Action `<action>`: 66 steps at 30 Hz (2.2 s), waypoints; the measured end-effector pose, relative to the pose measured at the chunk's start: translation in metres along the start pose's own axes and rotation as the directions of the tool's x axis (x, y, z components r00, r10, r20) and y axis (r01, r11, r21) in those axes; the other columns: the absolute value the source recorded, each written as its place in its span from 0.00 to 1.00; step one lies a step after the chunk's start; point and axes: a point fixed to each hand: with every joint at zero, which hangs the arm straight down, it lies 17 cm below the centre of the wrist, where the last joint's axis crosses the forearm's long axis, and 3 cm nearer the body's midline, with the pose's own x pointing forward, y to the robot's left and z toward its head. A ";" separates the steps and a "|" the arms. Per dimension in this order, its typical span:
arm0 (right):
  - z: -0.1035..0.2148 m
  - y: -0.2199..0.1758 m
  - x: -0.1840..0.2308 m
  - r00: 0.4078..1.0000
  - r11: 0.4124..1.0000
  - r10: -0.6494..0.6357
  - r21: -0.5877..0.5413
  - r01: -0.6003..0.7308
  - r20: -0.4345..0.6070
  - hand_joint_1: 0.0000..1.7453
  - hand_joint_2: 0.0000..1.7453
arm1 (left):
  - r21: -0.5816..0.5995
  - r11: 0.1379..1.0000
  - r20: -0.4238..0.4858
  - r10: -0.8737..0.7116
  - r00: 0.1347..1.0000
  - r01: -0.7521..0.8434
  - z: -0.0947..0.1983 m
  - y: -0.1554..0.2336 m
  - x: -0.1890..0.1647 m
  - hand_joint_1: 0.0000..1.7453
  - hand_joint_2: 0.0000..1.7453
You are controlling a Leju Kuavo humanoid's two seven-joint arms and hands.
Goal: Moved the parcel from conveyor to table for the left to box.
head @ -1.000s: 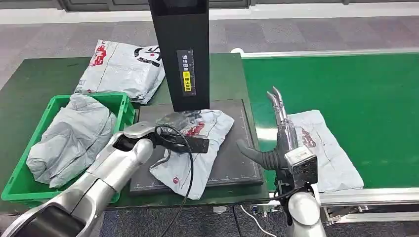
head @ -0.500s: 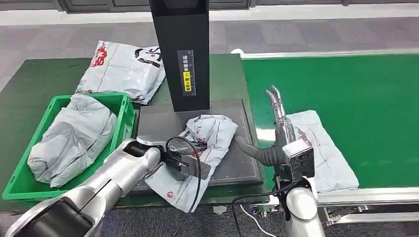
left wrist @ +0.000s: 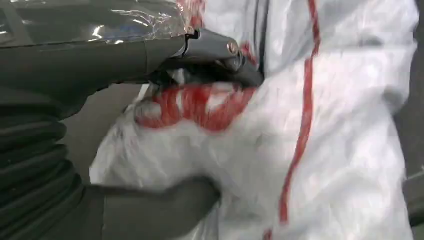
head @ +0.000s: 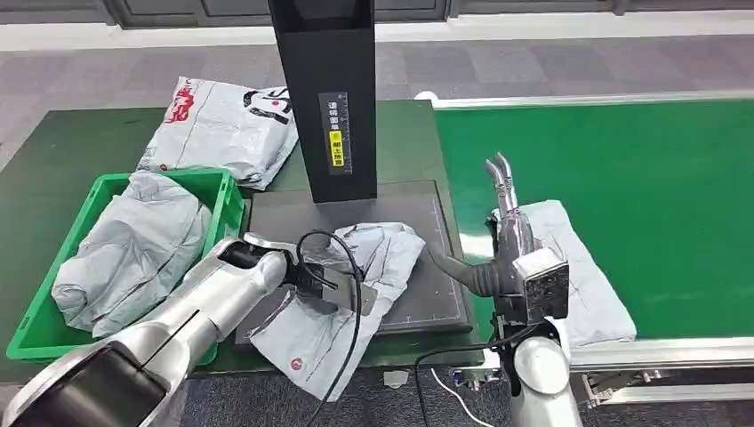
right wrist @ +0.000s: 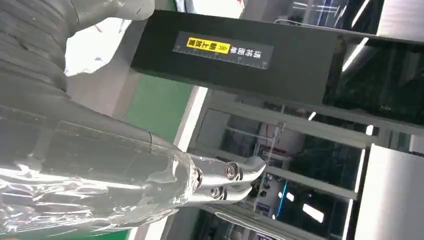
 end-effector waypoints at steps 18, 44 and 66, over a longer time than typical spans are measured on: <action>0.002 -0.014 -0.005 0.999 0.999 0.031 -0.029 -0.032 -0.024 0.00 1.00 | 0.054 0.997 -0.014 0.058 0.998 -0.057 0.000 0.016 0.005 1.00 1.00; 0.036 -0.046 0.000 0.997 0.994 0.054 -0.095 -0.059 -0.057 0.00 1.00 | 0.645 0.612 0.332 0.314 0.889 -0.457 0.146 0.221 -0.039 1.00 1.00; 0.045 -0.053 0.004 0.995 0.991 0.070 -0.107 -0.077 -0.067 0.00 1.00 | 0.971 0.204 0.040 0.374 0.926 -0.124 0.386 0.281 -0.176 1.00 1.00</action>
